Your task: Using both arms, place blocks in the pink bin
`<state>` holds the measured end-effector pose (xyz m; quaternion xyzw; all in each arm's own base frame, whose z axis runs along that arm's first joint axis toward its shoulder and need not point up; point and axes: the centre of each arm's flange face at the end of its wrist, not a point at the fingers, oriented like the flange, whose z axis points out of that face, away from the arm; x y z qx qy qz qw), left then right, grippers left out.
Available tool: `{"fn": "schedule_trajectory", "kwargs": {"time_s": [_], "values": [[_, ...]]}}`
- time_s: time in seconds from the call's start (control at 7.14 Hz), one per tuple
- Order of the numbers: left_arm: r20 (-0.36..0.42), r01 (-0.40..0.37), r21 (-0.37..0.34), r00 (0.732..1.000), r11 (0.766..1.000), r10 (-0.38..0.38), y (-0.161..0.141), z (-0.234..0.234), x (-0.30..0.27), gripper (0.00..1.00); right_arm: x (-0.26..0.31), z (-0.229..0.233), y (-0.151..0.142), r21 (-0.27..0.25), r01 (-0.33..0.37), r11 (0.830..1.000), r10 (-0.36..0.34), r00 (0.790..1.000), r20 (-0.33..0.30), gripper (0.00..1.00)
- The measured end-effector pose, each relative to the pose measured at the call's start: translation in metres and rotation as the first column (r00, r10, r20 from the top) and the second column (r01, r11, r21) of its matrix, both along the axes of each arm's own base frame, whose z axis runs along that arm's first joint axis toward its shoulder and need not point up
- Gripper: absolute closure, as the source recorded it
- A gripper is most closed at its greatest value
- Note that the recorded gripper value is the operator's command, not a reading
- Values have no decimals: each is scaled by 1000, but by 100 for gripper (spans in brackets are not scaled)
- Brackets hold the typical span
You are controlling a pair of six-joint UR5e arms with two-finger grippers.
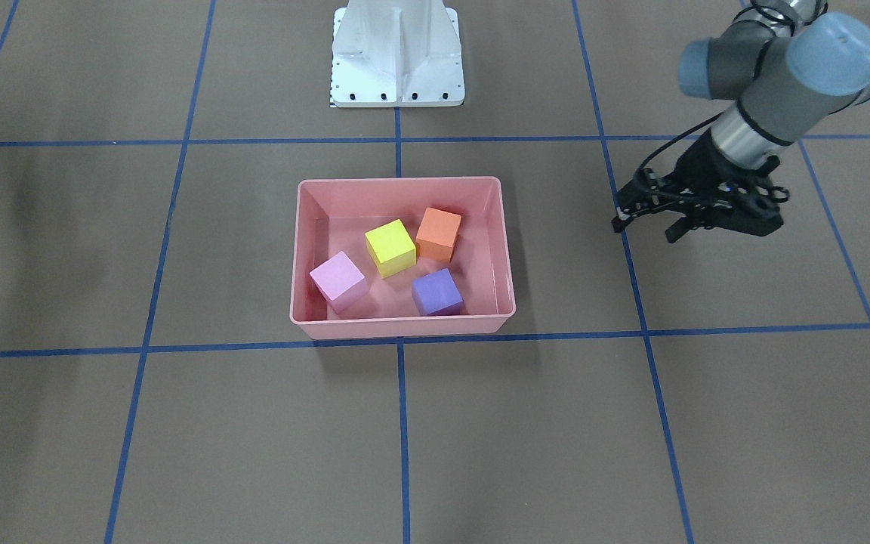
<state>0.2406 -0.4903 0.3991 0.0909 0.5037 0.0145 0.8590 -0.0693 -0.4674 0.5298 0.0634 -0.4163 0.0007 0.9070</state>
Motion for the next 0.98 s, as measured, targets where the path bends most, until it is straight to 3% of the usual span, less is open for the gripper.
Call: {"fn": "schedule_trajectory", "kwargs": {"time_s": [0.28, 0.42, 0.7, 0.98], "values": [[162, -62, 112, 986, 992, 43, 1, 112, -113, 0, 57, 39, 21, 25, -10, 1000, 11, 999, -36, 0], [244, -86, 125, 968, 988, 54, -6, 162, -166, 0, 75, 58, 27, 14, -17, 1000, 17, 999, -47, 0], [326, -114, 11, 940, 993, 104, -14, 216, -236, 0, 87, 85, 26, -57, -10, 998, 6, 998, -66, 0], [281, -99, -90, 952, 991, 121, -15, 223, -260, 0, 90, 77, 4, -117, 32, 993, -42, 996, -84, 0]]}}
